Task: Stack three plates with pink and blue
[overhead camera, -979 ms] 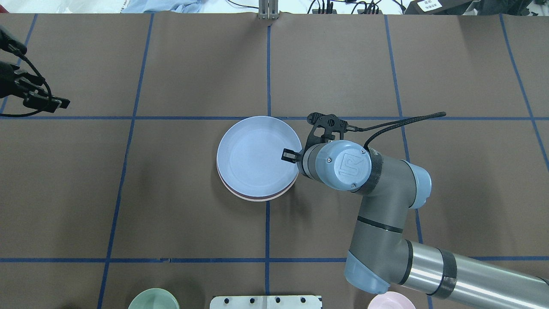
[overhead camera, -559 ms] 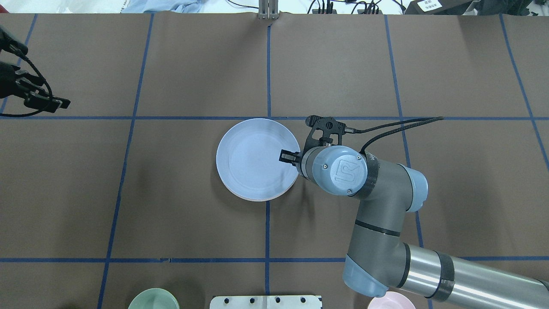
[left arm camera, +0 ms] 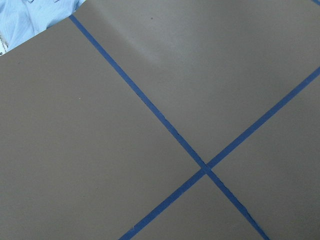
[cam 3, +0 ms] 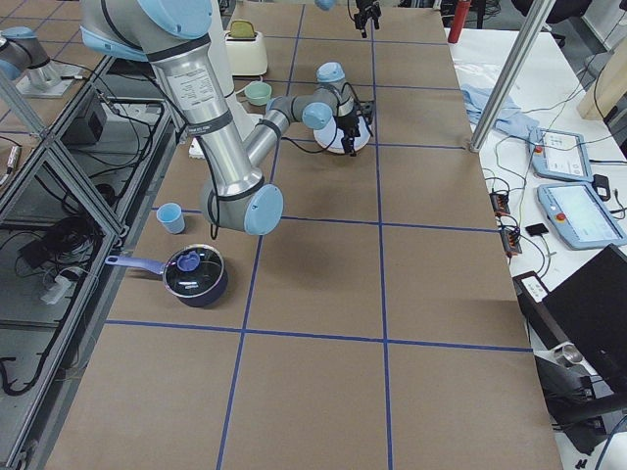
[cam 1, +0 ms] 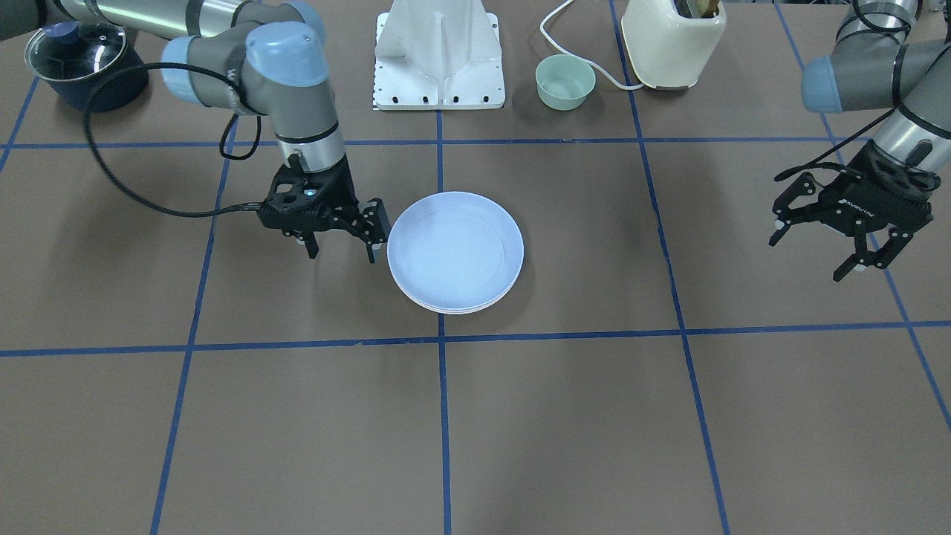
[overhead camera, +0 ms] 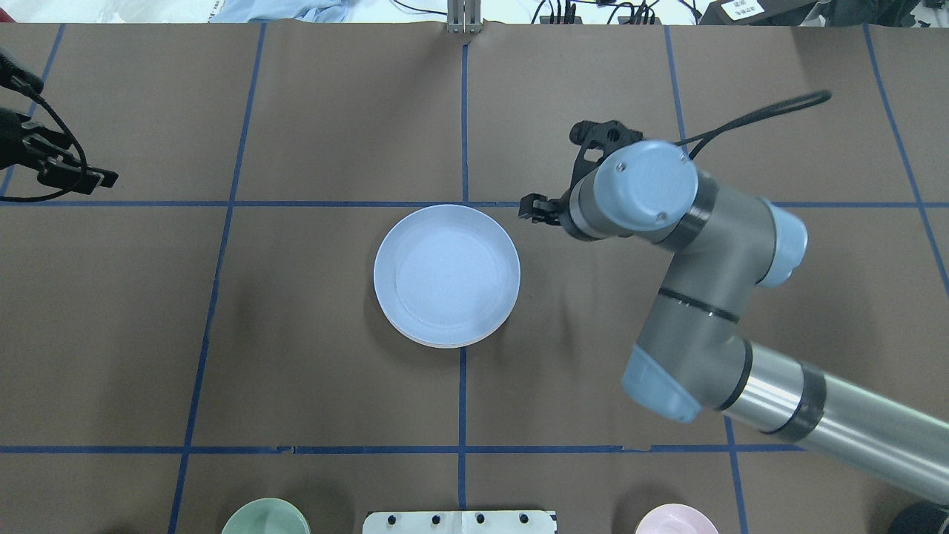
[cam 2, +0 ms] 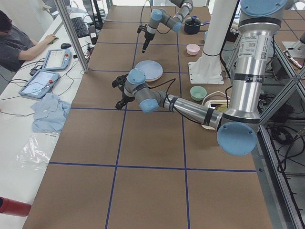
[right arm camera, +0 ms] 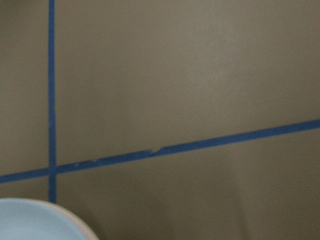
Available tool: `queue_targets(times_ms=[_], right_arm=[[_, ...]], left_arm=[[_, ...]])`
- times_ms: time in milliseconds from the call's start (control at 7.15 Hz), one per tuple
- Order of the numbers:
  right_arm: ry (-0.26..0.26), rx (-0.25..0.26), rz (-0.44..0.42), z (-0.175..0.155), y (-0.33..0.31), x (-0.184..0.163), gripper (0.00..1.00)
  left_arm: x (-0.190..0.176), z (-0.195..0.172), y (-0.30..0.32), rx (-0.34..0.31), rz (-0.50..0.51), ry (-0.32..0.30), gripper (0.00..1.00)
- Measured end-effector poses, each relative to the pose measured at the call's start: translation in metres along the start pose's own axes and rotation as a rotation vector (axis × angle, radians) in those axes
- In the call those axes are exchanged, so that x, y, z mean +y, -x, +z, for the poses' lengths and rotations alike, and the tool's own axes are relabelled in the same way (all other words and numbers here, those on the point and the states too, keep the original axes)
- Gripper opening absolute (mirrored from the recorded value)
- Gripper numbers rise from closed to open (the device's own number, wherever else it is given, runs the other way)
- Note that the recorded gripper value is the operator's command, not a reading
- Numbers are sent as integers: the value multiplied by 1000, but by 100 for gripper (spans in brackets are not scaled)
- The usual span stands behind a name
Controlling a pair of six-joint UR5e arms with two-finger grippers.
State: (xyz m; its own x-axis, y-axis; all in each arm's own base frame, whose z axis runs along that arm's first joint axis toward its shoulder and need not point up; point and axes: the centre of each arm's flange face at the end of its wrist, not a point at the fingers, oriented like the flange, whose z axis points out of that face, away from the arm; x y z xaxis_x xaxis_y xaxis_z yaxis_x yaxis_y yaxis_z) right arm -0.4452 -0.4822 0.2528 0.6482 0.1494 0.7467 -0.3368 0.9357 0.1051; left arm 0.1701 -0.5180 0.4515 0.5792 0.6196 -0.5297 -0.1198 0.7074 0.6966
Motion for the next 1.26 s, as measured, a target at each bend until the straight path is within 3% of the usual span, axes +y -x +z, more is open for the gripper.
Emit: queue_targets(times_ms=[280, 699, 839, 979, 1259], right_arm=[[75, 49, -178, -27, -79, -87, 100], [168, 77, -444, -60, -274, -165, 100], [195, 66, -482, -76, -351, -176, 100], [214, 51, -458, -93, -427, -173, 100], [244, 45, -386, -104, -544, -126, 100]], left_arm=[[15, -11, 15, -21, -17, 5, 100], [46, -27, 43, -68, -66, 19, 100], [56, -32, 54, -88, -88, 24, 100], [68, -34, 63, -103, -110, 35, 100], [94, -38, 86, -134, -164, 59, 100]])
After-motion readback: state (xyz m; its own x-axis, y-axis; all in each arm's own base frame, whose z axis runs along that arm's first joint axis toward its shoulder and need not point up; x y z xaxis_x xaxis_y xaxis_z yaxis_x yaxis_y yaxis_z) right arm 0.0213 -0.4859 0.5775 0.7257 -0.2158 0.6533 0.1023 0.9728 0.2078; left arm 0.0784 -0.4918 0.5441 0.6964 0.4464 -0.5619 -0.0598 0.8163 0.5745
